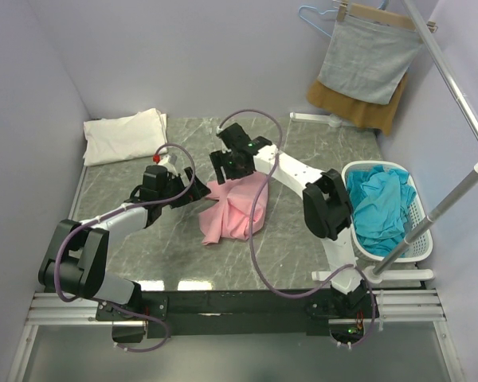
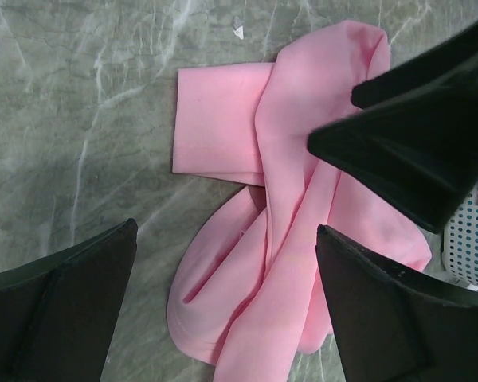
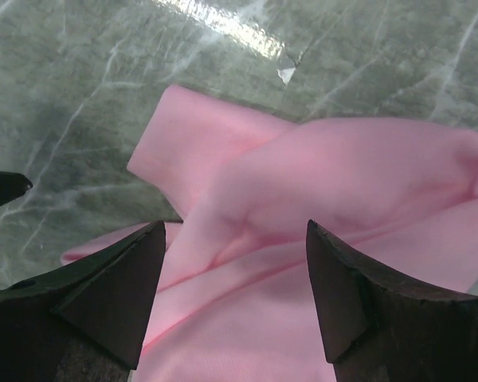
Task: Fold and stack the t-shirts
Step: Move the tshirt to the center of the board, then flatten out the tshirt
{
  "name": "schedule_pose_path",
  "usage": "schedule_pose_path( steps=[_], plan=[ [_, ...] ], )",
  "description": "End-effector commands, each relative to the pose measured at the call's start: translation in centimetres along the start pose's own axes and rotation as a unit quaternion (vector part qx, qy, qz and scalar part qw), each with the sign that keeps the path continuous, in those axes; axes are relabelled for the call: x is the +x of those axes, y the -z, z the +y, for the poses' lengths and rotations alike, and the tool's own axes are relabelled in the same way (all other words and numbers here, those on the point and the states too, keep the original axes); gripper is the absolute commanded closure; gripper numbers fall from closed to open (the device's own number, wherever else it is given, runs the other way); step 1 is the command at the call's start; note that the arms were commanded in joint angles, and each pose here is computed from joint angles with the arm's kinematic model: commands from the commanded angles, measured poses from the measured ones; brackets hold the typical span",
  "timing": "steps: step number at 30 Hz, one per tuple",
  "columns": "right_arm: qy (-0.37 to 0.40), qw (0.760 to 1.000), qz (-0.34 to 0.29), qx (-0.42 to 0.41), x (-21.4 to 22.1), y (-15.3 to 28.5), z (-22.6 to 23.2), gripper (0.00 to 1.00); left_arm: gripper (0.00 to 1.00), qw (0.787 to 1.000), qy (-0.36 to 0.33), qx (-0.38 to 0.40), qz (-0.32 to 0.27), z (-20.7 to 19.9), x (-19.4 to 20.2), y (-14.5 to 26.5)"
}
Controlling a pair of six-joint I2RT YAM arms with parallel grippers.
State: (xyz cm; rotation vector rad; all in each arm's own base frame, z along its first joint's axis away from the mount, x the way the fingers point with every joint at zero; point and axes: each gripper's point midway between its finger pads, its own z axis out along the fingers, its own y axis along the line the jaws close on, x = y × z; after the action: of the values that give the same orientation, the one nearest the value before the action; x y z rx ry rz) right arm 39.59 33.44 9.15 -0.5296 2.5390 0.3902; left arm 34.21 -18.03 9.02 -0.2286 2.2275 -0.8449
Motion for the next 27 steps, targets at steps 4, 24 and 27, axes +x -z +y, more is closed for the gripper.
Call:
schedule_pose_path(
  steps=[4, 24, 27],
  plan=[
    [0.043, 0.995, 0.045, 0.084, 1.3, -0.9, -1.2, 0.23, 0.01, 1.000, -0.003, 0.005, -0.020, -0.6, -0.9, 0.0],
    [0.017, 0.986, -0.059, 0.156, 2.9, 8.6, -4.5, 1.00, 0.01, 1.000, -0.009, 0.019, -0.004, -1.1, -0.8, -1.0],
    [-0.003, 0.985, -0.101, 0.141, 3.3, 12.5, -4.5, 1.00, 0.01, 1.000, -0.013, 0.020, 0.003, -1.3, -0.8, -1.8]
  ],
)
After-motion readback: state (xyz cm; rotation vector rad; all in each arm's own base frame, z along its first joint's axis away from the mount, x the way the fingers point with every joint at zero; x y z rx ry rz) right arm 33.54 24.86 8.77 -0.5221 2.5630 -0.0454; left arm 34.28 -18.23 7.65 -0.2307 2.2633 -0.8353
